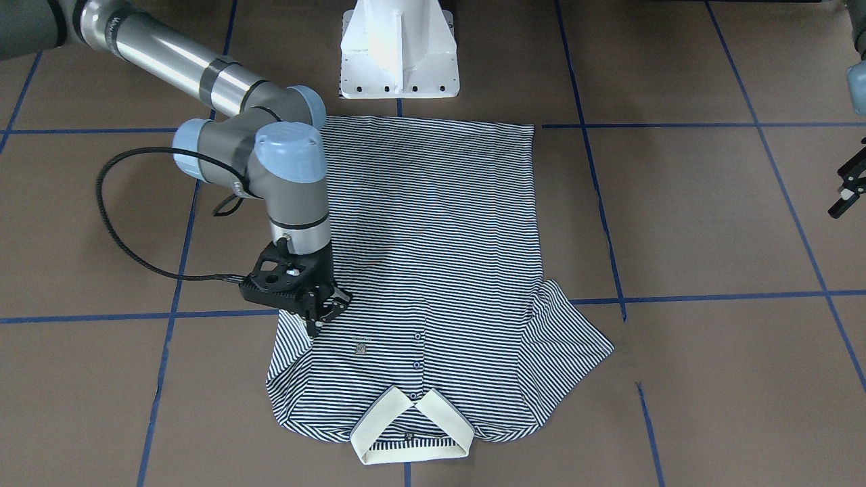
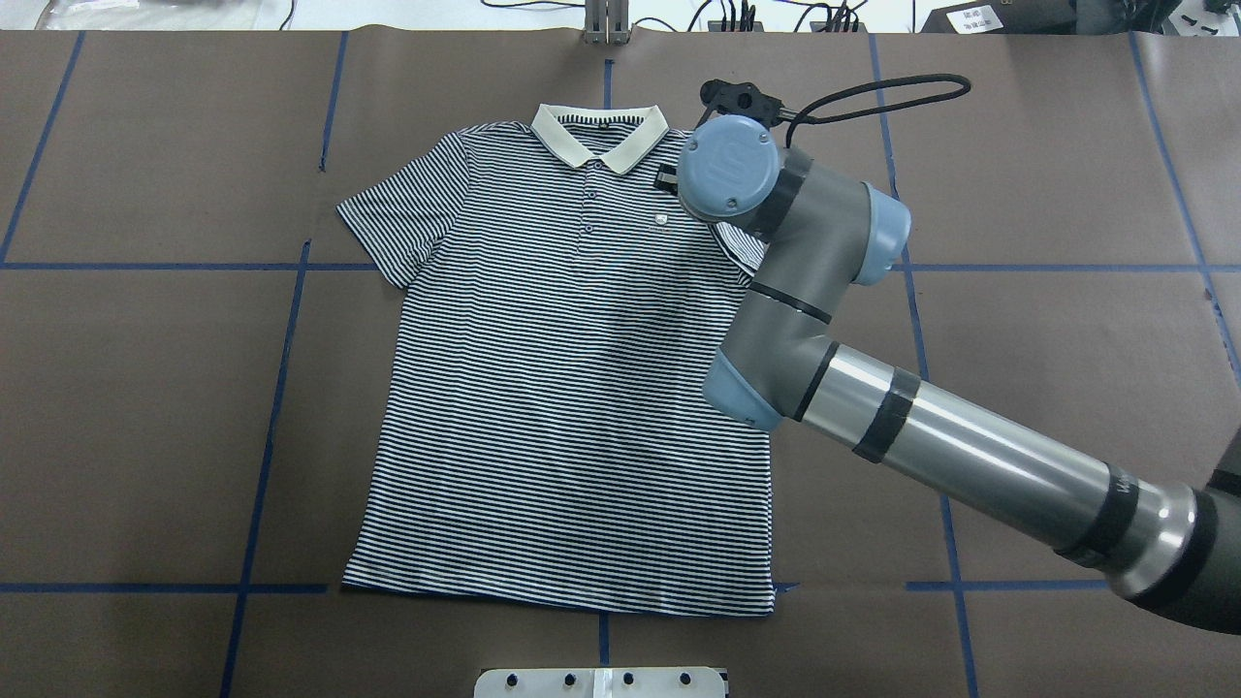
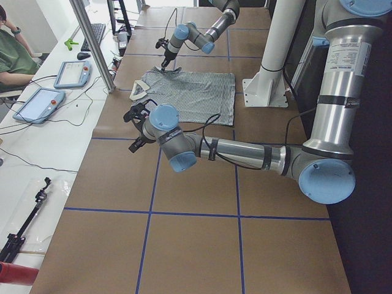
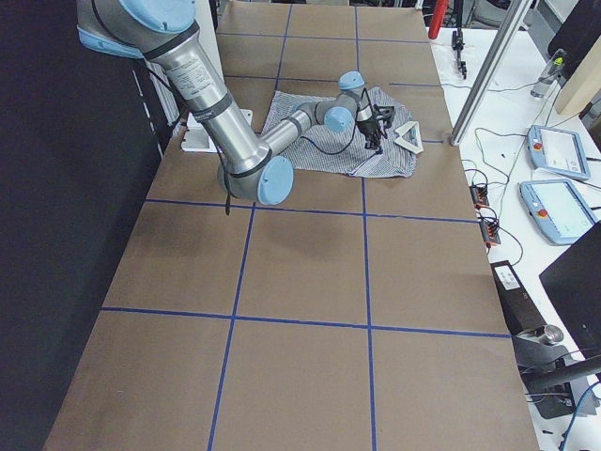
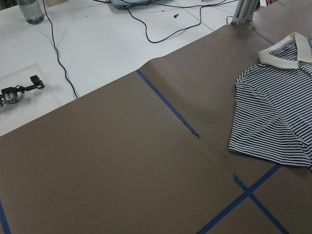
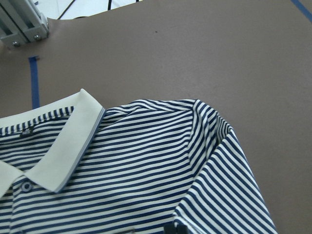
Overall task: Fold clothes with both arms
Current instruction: 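Fold the sleeve nearest the right gripper inward onto the shirt body, then raise the right gripper away while the left gripper approaches the other sleeve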
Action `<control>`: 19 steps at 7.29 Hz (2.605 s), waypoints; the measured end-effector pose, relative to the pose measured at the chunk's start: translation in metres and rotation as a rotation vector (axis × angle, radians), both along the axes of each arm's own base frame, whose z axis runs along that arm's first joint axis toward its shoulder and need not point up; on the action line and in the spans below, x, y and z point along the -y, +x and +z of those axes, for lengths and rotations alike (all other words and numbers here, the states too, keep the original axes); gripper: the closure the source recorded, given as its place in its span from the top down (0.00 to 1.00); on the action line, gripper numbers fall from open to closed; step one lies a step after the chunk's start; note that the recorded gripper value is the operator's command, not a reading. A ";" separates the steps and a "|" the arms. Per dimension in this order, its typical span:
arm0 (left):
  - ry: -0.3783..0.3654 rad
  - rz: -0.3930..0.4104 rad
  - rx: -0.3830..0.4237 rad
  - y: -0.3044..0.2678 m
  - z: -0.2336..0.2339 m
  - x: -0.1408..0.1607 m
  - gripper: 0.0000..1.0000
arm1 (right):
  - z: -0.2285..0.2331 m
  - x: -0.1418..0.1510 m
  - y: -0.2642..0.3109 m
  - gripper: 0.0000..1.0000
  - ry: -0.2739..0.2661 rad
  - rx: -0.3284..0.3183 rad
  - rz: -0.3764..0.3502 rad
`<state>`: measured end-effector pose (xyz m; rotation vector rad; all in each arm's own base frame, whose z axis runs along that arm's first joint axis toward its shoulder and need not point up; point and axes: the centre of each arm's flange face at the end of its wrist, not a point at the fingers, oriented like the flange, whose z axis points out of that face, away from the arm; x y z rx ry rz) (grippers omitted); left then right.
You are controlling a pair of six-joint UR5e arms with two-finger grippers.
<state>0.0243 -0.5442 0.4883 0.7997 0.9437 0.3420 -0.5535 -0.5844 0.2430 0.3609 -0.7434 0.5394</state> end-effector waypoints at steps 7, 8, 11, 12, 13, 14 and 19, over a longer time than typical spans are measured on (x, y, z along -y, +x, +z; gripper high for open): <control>-0.023 0.009 0.001 0.012 0.004 0.003 1.00 | -0.031 0.000 -0.029 1.00 0.066 -0.051 -0.116; -0.059 0.000 -0.003 0.029 0.005 0.008 1.00 | -0.027 0.013 -0.003 1.00 0.065 -0.039 -0.191; -0.213 -0.104 -0.057 0.114 -0.016 0.028 0.81 | 0.037 0.035 0.154 1.00 0.143 -0.021 -0.408; -0.264 -0.140 -0.078 0.153 -0.026 0.036 0.74 | 0.070 0.034 0.213 1.00 0.175 -0.023 -0.482; -0.318 -0.175 -0.100 0.192 -0.033 0.044 0.70 | 0.098 0.031 0.261 1.00 0.198 -0.023 -0.532; -0.368 -0.217 -0.117 0.235 -0.038 0.054 0.67 | 0.124 0.026 0.298 1.00 0.219 -0.012 -0.564; -0.407 -0.306 -0.061 0.369 -0.034 0.076 0.63 | 0.161 0.012 0.337 1.00 0.282 0.018 -0.578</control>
